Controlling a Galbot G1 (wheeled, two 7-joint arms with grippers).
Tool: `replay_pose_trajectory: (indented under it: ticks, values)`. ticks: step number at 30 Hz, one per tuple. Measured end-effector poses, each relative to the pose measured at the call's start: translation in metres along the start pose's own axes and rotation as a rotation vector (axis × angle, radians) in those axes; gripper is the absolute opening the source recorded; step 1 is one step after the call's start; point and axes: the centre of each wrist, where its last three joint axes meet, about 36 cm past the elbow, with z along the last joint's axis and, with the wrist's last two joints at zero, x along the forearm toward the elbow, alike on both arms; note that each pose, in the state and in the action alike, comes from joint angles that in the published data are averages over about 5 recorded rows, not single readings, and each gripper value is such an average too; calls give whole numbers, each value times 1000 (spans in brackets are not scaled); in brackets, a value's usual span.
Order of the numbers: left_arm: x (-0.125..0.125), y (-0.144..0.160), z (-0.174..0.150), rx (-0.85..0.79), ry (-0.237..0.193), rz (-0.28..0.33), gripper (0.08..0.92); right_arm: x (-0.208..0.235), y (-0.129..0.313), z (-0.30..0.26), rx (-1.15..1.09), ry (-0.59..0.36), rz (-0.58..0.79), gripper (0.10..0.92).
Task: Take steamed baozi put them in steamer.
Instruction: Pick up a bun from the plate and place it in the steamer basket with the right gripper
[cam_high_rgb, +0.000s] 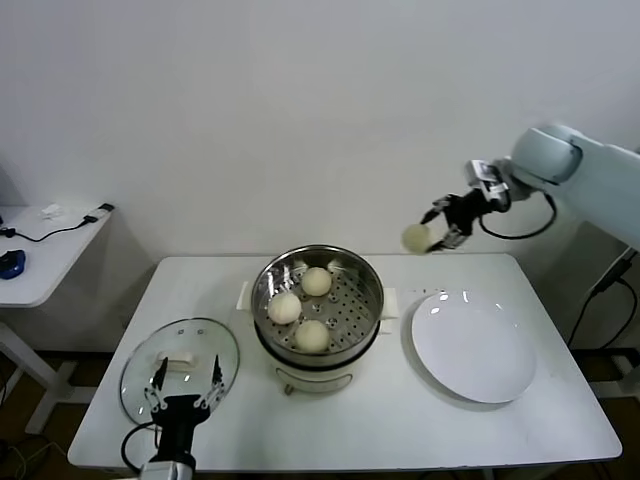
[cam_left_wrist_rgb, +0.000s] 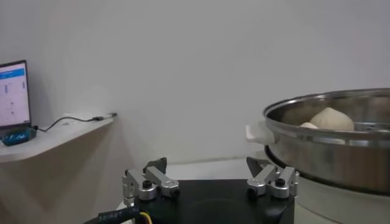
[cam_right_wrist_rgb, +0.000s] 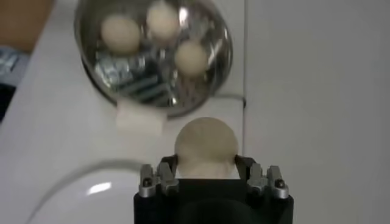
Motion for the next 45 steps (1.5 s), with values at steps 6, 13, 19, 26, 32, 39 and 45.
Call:
replay_pose_trajectory:
  ticks: [6, 13, 19, 26, 32, 39, 45]
  values:
    - [-1, 3, 0, 0, 0, -5, 823, -24, 10, -68, 25, -63, -50, 645]
    - [-1, 4, 1, 4, 6, -7, 823, -66, 28, -93, 0, -25, -88, 645]
    - [-2, 4, 4, 3, 12, -7, 823, -96, 38, -87, -28, 22, -97, 645]
    - [-2, 5, 6, 2, 17, -7, 823, -126, 46, -79, -45, 59, -115, 645]
    - [-3, 4, 8, 2, 17, -7, 823, -147, 53, -75, -44, 86, -124, 645]
    - [-4, 5, 8, 3, 14, -9, 823, -165, 57, -75, -48, 104, -126, 666]
    - [-5, 5, 9, 1, 15, -9, 823, -169, 57, -77, -43, 102, -130, 797]
